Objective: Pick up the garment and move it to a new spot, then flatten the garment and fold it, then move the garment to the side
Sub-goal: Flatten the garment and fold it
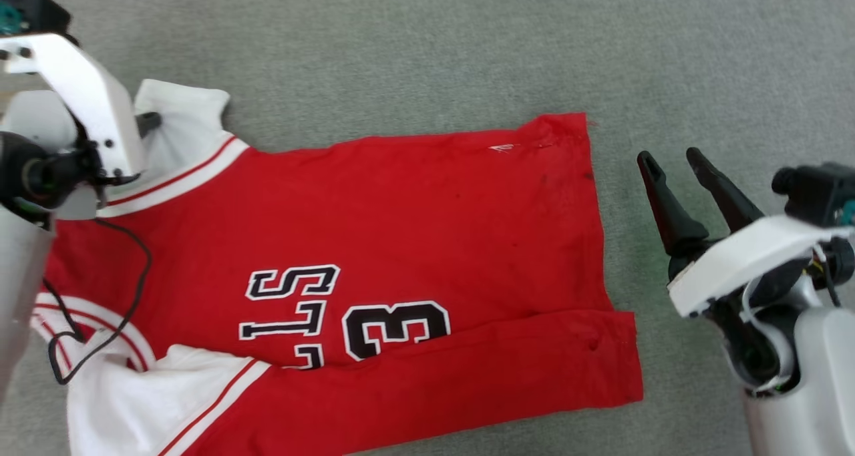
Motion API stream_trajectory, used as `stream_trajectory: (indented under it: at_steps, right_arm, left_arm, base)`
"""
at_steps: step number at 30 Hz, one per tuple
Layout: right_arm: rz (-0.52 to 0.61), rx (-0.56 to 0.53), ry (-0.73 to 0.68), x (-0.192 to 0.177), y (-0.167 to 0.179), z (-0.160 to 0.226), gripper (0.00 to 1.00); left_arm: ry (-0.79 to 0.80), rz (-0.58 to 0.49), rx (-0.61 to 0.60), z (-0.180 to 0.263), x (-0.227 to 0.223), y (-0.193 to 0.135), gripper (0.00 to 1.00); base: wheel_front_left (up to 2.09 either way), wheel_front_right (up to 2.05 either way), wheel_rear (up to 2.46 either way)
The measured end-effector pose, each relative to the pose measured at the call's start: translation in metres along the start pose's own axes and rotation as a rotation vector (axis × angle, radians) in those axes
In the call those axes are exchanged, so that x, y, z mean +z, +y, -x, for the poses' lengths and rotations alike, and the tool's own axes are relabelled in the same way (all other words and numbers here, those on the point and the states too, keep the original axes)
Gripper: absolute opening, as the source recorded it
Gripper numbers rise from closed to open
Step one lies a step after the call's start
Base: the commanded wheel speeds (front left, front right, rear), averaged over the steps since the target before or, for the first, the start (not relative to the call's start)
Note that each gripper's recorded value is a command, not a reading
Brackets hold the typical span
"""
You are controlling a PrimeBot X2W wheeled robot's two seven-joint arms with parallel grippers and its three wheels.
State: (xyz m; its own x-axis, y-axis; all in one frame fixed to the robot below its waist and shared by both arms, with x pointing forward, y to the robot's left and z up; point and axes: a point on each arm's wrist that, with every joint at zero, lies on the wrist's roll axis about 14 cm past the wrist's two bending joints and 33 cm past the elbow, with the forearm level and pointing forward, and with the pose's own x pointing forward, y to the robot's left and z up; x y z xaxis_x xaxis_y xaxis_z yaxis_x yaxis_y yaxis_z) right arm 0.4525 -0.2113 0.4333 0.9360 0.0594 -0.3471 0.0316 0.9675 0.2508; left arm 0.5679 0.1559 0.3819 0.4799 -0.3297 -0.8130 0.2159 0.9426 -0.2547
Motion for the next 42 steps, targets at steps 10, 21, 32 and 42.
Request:
stream_trajectory:
  at_steps: [10,21,32,42]
  right_arm:
    - [0.012,0.104,0.415,-0.025,0.018,-0.041,1.00]
    - [0.054,0.152,0.680,-0.062,0.041,-0.083,0.38]
    - [0.092,0.159,0.679,-0.052,0.047,-0.082,0.00]
    - [0.125,0.189,0.493,-0.006,0.055,-0.034,0.00]
  left_arm:
    - [-0.196,-0.071,-0.020,0.044,0.031,-0.012,0.00]
    - [-0.215,-0.073,-0.021,0.033,0.024,0.000,0.00]
    - [-0.238,-0.055,-0.043,0.043,0.013,-0.005,0.00]
    - [-0.394,0.005,-0.054,0.098,-0.007,-0.015,0.00]
  base:
    - [0.00,0.00,0.00]
    - [0.00,0.00,0.00]
    - [0.00,0.00,0.00]
    - [0.00,0.00,0.00]
